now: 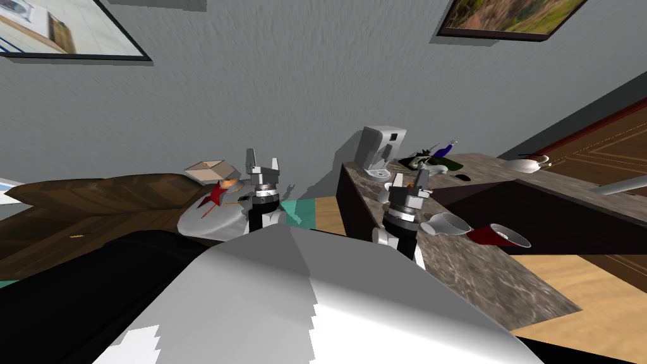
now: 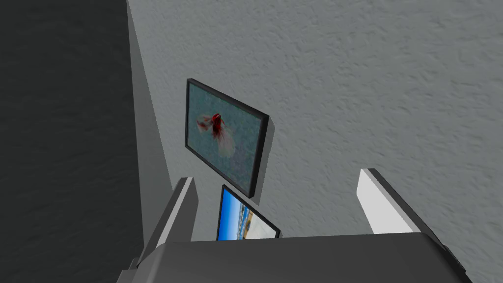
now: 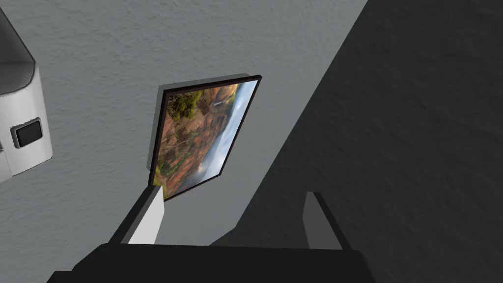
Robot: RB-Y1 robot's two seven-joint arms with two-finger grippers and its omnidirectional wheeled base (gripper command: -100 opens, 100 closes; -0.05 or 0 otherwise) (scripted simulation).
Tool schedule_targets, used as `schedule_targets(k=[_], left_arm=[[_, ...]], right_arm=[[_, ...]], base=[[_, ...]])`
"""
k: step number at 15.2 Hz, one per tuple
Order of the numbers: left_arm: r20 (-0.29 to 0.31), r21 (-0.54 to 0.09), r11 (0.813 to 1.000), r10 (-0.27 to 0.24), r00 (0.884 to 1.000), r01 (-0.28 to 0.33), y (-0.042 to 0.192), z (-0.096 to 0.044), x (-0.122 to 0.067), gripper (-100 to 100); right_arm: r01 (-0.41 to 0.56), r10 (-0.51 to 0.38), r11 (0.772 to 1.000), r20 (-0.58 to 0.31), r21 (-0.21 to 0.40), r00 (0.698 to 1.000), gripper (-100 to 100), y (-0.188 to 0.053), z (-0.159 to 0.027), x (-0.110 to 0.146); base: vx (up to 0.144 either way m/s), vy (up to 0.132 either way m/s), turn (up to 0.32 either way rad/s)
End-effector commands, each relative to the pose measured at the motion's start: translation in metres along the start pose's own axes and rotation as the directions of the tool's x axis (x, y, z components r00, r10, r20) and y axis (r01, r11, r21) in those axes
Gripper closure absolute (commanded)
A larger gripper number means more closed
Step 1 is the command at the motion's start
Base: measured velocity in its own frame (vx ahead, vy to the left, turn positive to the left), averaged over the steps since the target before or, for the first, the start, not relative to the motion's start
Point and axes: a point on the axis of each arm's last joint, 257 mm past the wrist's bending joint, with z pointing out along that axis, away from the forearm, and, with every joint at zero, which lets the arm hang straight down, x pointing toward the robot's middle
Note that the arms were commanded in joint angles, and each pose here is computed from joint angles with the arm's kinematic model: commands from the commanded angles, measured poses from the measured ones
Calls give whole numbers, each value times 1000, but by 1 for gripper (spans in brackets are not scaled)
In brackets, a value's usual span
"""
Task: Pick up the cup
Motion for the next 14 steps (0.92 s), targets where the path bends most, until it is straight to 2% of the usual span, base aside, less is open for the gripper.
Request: schedule_targets(k=[1,9,12,14], left_arm=[[0,0,1000,0,1000,0,0,0,0,0],[0,0,1000,0,1000,0,0,0,0,0],[0,0,1000,0,1000,0,0,0,0,0],[0,0,1000,0,1000,0,0,0,0,0]], right_arm=[[29,-28,1000,-47,12,998,-100,-4,-3,3],[128,-118,991,-182,46,976,-100,-21,-13,8],[209,-184,975,-259,71,948,-100,-36,-24,4],[218,-191,974,-281,68,941,-100,-37,-25,5]], base=[[9,-2,4],[27,-8,7],[37,-8,11],[43,-8,8]])
